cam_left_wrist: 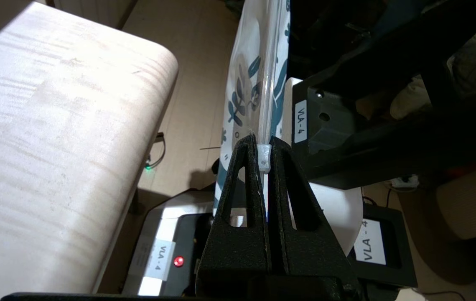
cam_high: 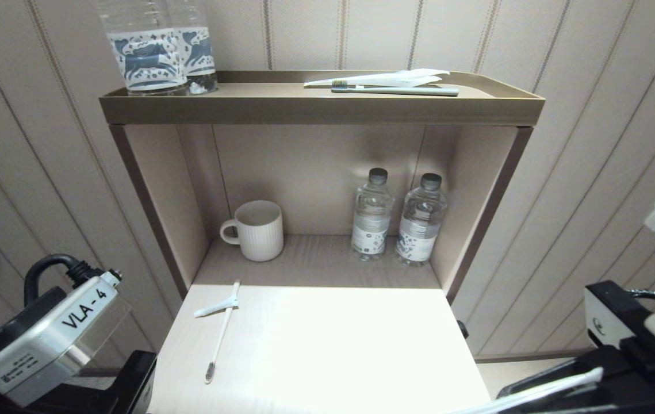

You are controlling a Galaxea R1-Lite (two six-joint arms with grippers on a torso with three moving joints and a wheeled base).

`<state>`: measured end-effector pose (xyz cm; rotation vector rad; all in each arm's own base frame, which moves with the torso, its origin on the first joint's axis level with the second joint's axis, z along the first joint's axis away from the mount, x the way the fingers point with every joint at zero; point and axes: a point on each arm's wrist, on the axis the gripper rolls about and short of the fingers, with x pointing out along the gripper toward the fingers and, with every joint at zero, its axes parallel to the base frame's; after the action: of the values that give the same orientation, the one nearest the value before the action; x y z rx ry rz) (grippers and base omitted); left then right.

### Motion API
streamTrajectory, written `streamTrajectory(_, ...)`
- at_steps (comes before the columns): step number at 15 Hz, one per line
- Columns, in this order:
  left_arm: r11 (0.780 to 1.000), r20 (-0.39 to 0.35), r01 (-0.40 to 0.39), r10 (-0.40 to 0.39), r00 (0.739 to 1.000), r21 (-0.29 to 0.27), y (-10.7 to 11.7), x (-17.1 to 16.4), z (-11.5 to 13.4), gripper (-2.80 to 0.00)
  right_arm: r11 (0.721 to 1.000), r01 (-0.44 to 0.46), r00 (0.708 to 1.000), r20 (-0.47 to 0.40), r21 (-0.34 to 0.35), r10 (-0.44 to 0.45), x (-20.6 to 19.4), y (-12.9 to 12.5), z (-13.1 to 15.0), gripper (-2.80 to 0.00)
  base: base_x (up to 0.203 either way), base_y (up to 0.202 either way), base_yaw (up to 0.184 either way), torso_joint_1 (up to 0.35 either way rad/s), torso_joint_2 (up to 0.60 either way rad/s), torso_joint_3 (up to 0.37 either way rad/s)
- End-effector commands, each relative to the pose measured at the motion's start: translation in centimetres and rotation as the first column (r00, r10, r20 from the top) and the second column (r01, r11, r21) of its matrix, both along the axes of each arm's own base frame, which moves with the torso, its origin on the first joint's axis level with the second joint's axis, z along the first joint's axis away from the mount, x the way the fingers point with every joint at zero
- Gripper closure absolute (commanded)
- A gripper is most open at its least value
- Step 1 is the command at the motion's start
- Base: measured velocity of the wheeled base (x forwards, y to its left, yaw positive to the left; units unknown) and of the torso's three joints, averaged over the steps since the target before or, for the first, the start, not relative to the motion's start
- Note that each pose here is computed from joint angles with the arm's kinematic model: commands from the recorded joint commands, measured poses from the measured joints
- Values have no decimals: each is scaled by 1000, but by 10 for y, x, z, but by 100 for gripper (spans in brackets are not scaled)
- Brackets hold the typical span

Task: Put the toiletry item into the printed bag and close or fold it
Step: Open the storage bag

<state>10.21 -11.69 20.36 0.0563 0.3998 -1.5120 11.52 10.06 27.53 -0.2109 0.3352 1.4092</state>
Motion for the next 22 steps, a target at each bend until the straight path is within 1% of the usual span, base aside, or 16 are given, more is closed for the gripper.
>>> streamTrajectory(1,1000,7,3,-3,1000,-9,3,-3,1,0,1000,-4,1000,-1,0,4,0,0,0,0,0,0,0,0,0,0)
streamTrajectory(6,1000,6,7,-7,1000,-1,1,-1,-1,0,1000,-10,1000,-6,-2,10,1,1,-1,0,0,0,0,0,0,0)
streamTrajectory(7,1000,8,8,-8,1000,-3,0,-1,-1,-280,1000,-11,1000,-6,-1,11,1,1,-1,0,0,0,0,0,0,0)
streamTrajectory(9,999,41,9,-7,999,-38,-1,1,3,-280,1000,-9,1000,-4,-1,9,0,1,-1,0,0,0,0,0,0,0)
streamTrajectory(10,999,46,8,-6,999,-43,-3,2,2,-280,1000,-10,1000,-2,1,10,0,1,0,0,0,0,0,0,0,0)
streamTrajectory(14,999,32,16,-15,999,-32,-3,2,-3,-280,1000,-13,1000,4,6,13,1,2,2,0,0,0,0,0,0,0)
streamTrajectory(16,1000,13,17,-16,1000,-15,-1,0,-10,-280,1000,-14,1000,13,13,14,0,1,5,0,0,0,0,0,0,0)
streamTrajectory(18,1000,5,17,-17,1000,-8,-3,2,-13,-280,1000,-21,1000,16,15,21,0,2,6,0,0,0,0,0,0,0)
streamTrajectory(22,998,28,49,-48,998,-45,-18,18,-14,-280,1000,-25,1000,16,15,25,1,4,7,0,0,0,0,0,0,0)
